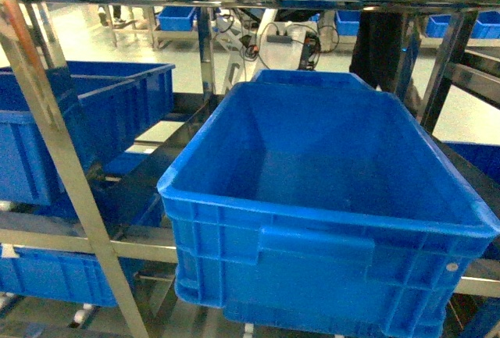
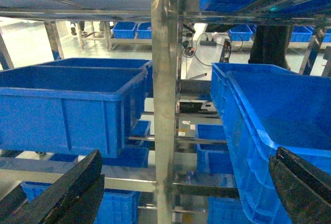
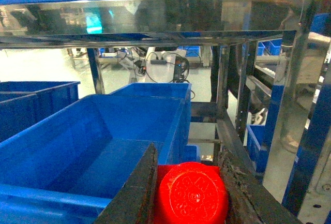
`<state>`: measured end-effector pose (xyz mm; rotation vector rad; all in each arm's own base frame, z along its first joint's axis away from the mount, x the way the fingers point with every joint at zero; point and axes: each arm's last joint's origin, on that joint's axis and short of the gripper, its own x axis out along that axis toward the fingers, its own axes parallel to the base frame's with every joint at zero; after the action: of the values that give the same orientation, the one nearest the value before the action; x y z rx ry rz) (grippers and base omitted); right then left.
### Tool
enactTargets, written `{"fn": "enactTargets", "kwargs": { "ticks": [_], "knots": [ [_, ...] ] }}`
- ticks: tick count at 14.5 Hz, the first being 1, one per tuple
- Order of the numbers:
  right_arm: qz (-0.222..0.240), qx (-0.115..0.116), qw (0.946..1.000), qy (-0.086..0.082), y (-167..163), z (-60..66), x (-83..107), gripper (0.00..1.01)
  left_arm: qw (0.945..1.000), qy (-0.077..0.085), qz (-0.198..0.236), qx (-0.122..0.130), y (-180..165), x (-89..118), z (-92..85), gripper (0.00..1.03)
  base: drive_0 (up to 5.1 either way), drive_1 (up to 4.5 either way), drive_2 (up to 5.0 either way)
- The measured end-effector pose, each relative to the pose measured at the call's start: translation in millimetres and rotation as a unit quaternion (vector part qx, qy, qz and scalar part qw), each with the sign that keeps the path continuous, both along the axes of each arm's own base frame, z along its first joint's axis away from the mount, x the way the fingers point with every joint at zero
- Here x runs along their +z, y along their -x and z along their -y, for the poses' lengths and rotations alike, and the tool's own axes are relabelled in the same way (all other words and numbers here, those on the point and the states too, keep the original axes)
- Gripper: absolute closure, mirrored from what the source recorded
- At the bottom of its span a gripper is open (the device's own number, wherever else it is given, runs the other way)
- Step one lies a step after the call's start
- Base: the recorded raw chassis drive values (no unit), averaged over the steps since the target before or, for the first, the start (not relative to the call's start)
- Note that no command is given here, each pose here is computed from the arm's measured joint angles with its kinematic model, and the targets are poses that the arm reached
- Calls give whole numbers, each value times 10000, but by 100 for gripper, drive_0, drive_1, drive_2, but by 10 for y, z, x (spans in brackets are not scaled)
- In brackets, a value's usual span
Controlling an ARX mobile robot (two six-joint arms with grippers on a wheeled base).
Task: Pick red block from blue box to shelf
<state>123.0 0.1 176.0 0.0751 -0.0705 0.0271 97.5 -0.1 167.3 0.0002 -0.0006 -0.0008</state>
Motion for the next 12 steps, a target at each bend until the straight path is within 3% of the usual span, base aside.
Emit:
{"fn": "enactTargets", "kwargs": {
  "ticks": [6,12],
  "knots": [
    [0,-2,10000,-2,0,0,0,75,10000,0,2,2,0,0,0,5,5,421,-410],
    [-2,0,10000,0,0,0,0,75,10000,0,-4,0,0,-1,0,5,0,0,0]
  ]
}}
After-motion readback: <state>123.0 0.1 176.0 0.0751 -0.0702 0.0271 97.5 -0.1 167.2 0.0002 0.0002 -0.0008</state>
